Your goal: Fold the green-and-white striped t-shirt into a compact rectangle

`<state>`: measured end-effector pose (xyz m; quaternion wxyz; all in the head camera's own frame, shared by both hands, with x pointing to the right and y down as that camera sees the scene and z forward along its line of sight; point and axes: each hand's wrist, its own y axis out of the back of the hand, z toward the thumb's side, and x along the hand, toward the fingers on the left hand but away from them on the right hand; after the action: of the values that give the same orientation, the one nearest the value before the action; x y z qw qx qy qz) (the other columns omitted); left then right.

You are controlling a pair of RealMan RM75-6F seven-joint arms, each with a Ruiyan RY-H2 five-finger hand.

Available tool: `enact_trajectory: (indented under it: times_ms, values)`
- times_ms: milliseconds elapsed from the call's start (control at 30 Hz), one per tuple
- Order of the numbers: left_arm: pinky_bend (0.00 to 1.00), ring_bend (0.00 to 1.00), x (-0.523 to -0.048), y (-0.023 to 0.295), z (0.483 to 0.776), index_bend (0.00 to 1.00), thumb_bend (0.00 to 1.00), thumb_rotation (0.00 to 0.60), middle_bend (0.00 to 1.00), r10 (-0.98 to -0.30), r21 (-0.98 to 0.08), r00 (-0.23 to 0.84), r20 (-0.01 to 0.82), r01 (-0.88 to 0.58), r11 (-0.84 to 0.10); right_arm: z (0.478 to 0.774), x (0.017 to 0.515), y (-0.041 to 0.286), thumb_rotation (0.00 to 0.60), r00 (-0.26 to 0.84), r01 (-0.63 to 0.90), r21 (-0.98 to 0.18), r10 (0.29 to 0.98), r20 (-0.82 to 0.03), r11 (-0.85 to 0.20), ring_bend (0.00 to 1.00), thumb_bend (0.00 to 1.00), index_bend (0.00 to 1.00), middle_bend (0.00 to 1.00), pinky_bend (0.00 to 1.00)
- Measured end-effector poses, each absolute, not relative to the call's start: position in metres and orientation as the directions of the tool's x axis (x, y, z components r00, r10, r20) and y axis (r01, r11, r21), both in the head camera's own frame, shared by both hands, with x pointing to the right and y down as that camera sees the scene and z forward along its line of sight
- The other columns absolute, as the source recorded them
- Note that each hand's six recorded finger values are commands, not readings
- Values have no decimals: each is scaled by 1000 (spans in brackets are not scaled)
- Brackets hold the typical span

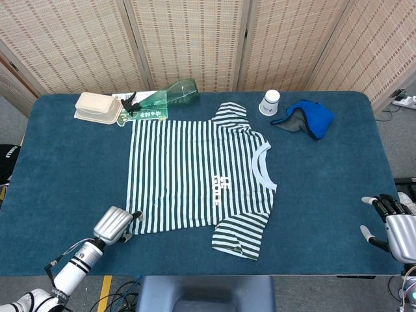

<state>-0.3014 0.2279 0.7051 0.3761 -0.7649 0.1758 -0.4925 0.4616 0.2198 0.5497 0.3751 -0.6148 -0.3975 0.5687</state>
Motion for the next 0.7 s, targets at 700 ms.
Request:
enact_trajectory:
  times_ms: [700]
  values:
    - [945, 847, -297, 227, 702, 499, 522, 600, 893, -644, -765, 482, 594, 93, -637, 553, 462, 220, 600, 34, 60, -909, 911, -410, -411, 223, 273, 244, 291, 297]
